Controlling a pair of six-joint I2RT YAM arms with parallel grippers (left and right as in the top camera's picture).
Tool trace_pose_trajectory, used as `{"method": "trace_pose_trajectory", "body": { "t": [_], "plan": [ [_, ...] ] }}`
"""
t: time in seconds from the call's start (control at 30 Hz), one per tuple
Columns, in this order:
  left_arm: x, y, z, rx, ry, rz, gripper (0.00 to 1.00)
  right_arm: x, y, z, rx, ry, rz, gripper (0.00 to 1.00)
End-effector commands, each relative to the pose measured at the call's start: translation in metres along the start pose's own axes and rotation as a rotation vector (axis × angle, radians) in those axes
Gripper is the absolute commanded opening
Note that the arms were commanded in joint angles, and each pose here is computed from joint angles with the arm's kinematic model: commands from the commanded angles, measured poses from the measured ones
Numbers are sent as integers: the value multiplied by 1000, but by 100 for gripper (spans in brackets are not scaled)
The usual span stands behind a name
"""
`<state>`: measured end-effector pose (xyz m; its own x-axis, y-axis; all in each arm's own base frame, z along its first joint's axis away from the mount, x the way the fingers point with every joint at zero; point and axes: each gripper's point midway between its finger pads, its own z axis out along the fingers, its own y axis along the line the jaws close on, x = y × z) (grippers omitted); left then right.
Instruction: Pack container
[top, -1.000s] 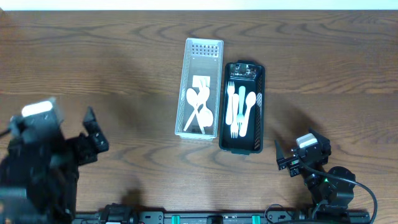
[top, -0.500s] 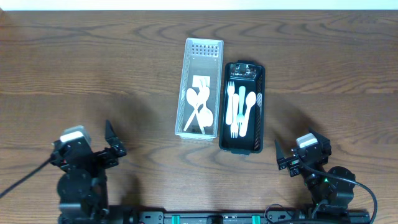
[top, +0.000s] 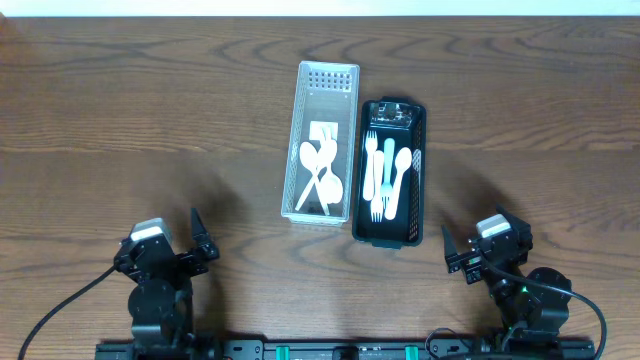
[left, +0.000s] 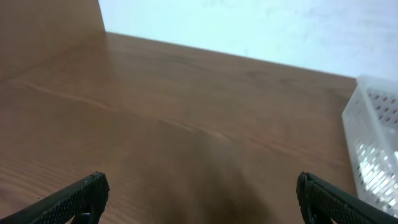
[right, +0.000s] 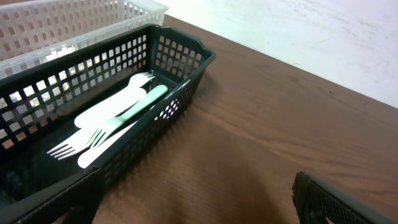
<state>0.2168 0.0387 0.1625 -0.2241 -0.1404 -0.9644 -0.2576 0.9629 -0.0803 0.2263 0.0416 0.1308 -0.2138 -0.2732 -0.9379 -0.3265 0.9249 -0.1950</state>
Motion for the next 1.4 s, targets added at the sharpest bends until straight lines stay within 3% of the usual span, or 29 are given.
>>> {"method": "trace_pose_trajectory", "body": {
  "t": [0.0, 0.33, 1.37],
  "plan": [
    [5, 1, 2, -3, 1, -7, 98, 0, 0, 0, 0, -4, 11, 99],
    [39, 3, 15, -12, 62, 8, 98, 0, 0, 0, 0, -4, 11, 99],
    [37, 2, 16, -11, 53, 6, 98, 0, 0, 0, 0, -4, 11, 99]
  ]
}}
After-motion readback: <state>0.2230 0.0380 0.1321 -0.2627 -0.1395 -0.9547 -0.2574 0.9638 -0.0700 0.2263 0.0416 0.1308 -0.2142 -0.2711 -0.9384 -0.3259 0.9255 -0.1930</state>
